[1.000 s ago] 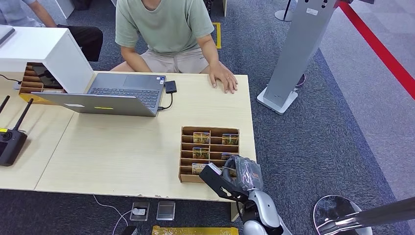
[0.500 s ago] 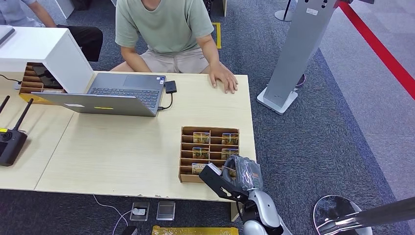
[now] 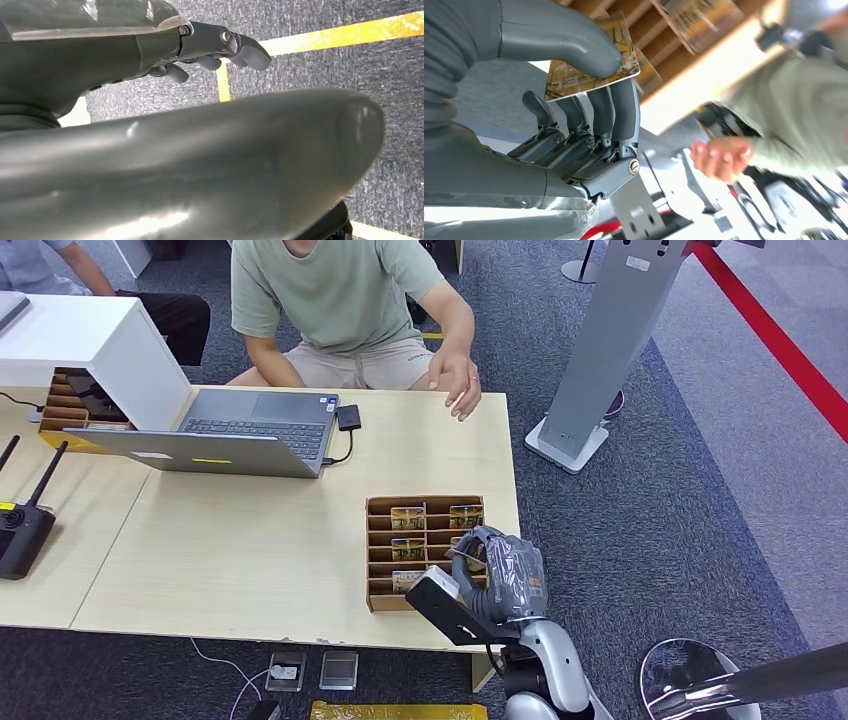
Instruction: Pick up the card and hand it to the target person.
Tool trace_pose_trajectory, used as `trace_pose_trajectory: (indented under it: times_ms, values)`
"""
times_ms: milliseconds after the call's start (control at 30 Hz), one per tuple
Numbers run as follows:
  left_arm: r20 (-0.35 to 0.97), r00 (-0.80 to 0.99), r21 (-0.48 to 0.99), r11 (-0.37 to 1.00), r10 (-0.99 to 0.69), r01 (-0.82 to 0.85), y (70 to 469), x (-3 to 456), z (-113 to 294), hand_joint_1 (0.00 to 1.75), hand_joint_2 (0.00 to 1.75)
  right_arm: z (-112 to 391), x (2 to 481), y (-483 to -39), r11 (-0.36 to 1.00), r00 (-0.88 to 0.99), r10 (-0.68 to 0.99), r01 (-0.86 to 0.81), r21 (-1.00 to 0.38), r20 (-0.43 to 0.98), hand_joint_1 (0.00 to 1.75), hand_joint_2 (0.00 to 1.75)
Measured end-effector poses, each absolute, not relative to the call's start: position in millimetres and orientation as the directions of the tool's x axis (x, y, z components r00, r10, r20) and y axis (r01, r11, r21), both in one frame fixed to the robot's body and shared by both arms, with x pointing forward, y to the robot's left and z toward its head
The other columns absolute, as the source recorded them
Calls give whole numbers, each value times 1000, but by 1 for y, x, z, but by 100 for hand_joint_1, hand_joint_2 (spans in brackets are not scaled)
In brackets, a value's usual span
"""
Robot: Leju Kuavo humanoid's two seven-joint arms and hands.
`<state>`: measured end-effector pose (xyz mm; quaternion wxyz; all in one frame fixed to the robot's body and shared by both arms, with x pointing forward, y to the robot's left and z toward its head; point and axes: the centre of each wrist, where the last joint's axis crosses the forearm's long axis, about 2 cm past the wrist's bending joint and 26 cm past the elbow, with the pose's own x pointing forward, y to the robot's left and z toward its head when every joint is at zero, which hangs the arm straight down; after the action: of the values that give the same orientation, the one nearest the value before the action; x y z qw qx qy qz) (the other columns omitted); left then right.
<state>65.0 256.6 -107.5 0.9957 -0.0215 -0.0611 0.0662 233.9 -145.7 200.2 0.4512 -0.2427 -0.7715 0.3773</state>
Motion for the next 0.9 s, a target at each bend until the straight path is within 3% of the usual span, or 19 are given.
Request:
trace_pose_trajectory:
  times_ms: [167,300,633,900]
  values:
    - [121,988,-54,994,97,-91,258,65,-108,0,0,188,253,-134,562,-465,725,-27,-827,508,148,175]
    - [130,991,-60,998,29,-21,259,64,-108,0,0,181,310,-104,491,-461,753,-83,-867,470,148,175]
    - [156,986,-51,996,-67,76,262,69,-107,0,0,221,418,-88,242,-349,907,-22,-970,234,148,175]
    - [108,993,-52,997,-46,52,261,64,-108,0,0,233,433,-86,156,-311,938,-12,-988,152,148,175]
